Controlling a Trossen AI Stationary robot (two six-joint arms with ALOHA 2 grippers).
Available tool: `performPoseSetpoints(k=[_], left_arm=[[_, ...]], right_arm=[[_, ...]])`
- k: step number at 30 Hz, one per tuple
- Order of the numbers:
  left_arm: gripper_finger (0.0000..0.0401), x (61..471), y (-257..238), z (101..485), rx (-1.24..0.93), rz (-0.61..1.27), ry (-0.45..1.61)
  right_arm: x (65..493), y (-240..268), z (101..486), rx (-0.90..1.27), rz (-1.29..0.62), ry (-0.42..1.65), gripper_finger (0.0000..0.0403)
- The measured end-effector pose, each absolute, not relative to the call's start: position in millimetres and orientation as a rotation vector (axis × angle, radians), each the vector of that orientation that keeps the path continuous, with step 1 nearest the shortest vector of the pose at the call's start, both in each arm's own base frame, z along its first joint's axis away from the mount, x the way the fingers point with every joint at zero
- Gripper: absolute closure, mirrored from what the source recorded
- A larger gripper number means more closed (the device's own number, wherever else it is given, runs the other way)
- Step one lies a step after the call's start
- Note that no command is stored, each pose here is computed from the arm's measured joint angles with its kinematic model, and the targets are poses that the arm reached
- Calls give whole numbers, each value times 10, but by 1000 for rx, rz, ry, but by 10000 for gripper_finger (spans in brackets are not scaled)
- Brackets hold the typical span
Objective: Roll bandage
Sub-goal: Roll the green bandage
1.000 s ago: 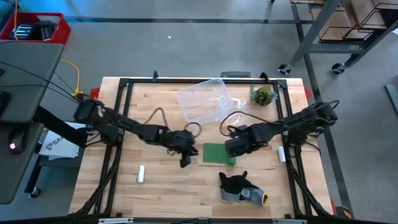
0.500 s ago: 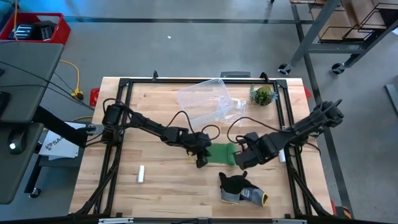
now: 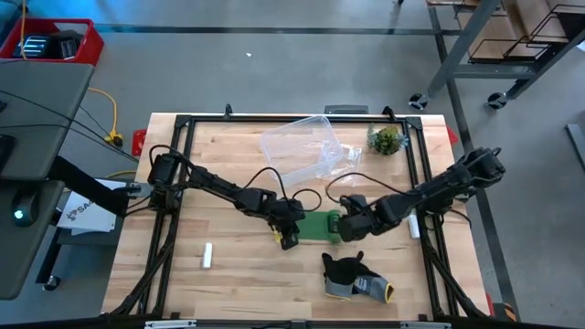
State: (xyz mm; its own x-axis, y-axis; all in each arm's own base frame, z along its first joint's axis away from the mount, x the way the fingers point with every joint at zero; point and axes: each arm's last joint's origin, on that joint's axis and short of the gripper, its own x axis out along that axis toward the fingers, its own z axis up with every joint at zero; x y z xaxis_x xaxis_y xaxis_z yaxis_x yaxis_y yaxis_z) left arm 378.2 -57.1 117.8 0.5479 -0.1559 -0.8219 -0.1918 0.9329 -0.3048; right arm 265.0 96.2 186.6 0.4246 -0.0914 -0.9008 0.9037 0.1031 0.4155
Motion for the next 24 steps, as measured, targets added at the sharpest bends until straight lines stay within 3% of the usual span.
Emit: performPoseSetpoints(k=[24], left_arm=[[401,3776,-572,1169,-398,29,1002]], right_arm=[[2738,932,1595,1234,-879,921,403]])
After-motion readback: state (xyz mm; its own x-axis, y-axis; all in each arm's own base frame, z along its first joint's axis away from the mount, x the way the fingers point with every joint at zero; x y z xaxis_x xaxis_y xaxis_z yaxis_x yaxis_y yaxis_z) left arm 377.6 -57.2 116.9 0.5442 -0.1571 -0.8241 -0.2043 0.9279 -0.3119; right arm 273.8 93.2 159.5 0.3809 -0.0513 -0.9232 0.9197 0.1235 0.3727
